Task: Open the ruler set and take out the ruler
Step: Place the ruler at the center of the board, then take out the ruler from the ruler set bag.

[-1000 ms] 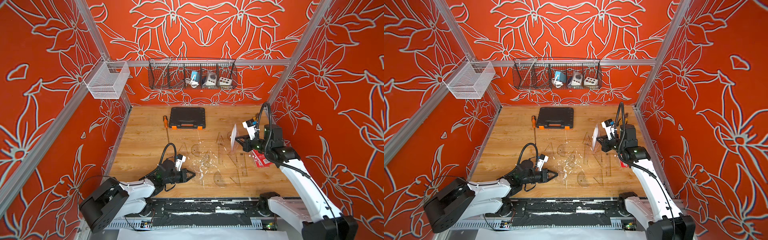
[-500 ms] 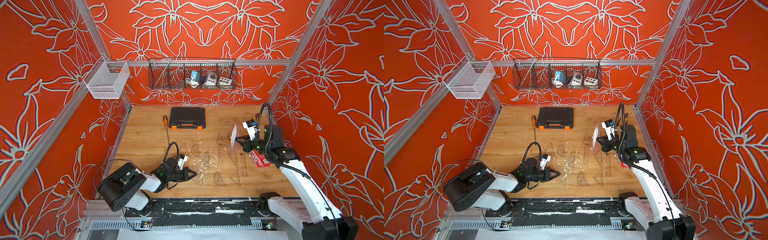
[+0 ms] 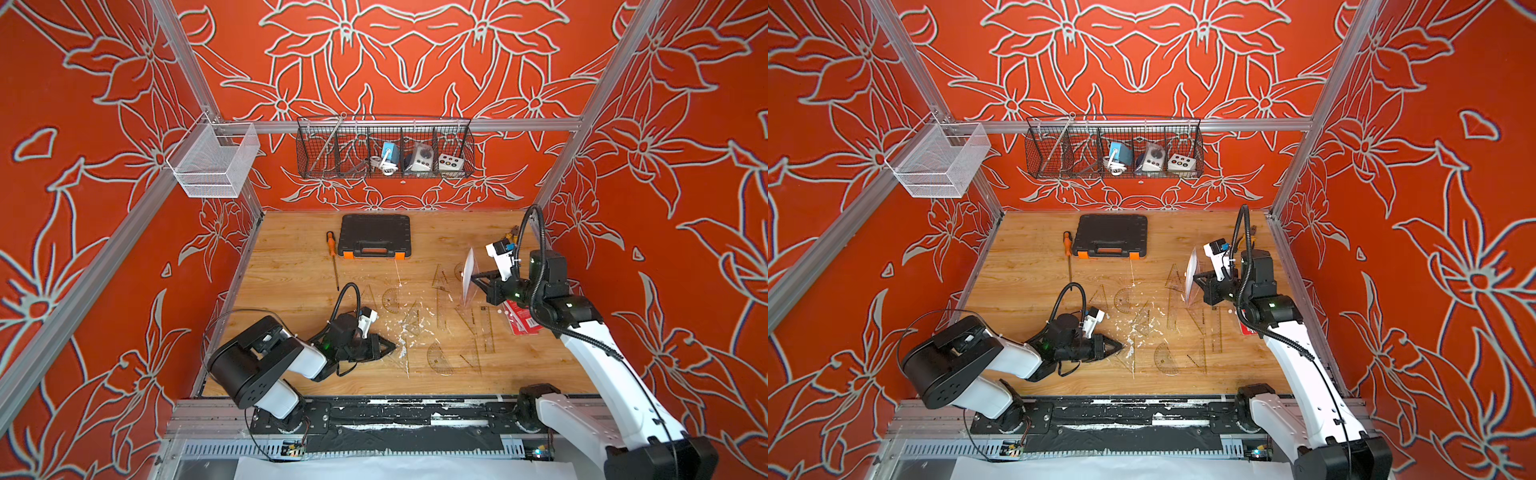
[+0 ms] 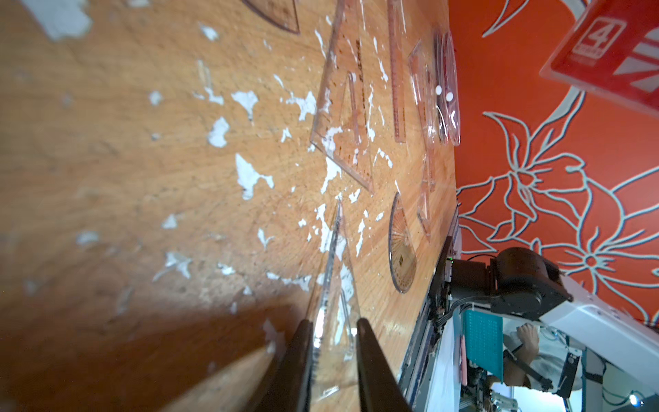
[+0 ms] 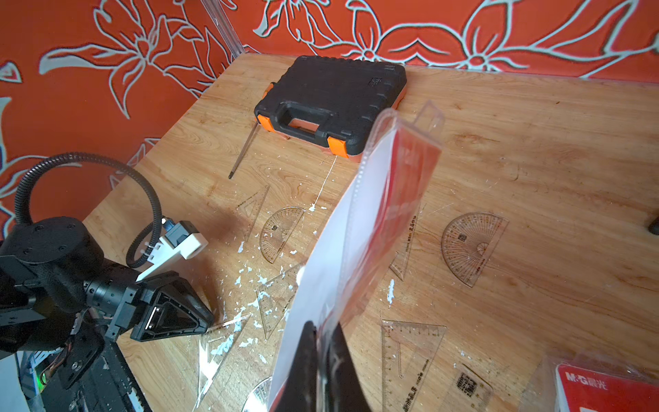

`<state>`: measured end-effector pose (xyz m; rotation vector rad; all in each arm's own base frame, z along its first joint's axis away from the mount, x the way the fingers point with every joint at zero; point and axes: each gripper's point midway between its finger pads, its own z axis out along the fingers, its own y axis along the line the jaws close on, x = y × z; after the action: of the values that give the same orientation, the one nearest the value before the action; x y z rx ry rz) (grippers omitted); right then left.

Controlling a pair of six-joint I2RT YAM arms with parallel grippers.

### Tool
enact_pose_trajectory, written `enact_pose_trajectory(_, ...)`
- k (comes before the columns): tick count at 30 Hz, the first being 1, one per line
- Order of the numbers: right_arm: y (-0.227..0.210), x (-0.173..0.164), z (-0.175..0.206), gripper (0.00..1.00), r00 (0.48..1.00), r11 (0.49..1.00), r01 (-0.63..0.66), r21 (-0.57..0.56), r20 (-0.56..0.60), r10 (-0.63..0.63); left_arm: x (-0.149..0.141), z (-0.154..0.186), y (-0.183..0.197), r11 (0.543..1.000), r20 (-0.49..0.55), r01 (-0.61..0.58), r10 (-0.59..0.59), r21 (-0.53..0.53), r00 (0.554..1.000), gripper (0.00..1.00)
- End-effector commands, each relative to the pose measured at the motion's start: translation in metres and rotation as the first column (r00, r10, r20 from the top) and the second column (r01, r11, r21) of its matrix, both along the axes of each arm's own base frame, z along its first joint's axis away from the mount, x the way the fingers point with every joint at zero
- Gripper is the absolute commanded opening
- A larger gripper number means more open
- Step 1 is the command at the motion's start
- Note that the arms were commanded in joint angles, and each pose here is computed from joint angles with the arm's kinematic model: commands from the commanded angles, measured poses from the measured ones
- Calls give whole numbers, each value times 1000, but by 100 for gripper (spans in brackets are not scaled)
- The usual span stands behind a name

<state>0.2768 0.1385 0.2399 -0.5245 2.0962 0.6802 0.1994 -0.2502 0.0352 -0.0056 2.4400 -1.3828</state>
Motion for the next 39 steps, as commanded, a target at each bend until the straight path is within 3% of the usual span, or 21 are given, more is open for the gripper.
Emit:
enact_pose_trajectory(1, 1, -4, -3, 0, 1000, 1000, -9, 1, -2, 9, 20, 19, 3, 998, 103, -38, 33, 44, 994, 25)
enact_pose_trajectory(6, 6, -6, -1, 0, 999, 999, -37, 23, -6, 37, 50, 70, 8, 988, 272, -117, 86, 103, 958, 29)
enact_pose_trajectory(11, 11, -8, 2, 0, 998, 997, -64, 50, -7, 64, 70, 148, -3, 990, 420, -142, 124, 13, 899, 28)
enact_pose_trajectory(16, 16, -10, 7, 0, 997, 994, -79, 75, 2, 79, 77, 202, -33, 992, 509, -100, 123, -71, 852, 22)
enact_pose_trajectory(21, 23, -10, 11, 0, 996, 992, -93, 85, 7, 92, 72, 236, -81, 995, 569, -13, 66, -96, 820, 20)
enact_pose_trajectory(29, 36, -12, 14, 0, 992, 989, -126, 78, 13, 126, 80, 255, -126, 998, 610, 13, 31, -68, 792, 13)
enact_pose_trajectory(39, 44, -12, 17, 0, 989, 987, -145, 64, 21, 144, 93, 239, -144, 1000, 600, 15, -1, -18, 800, 11)
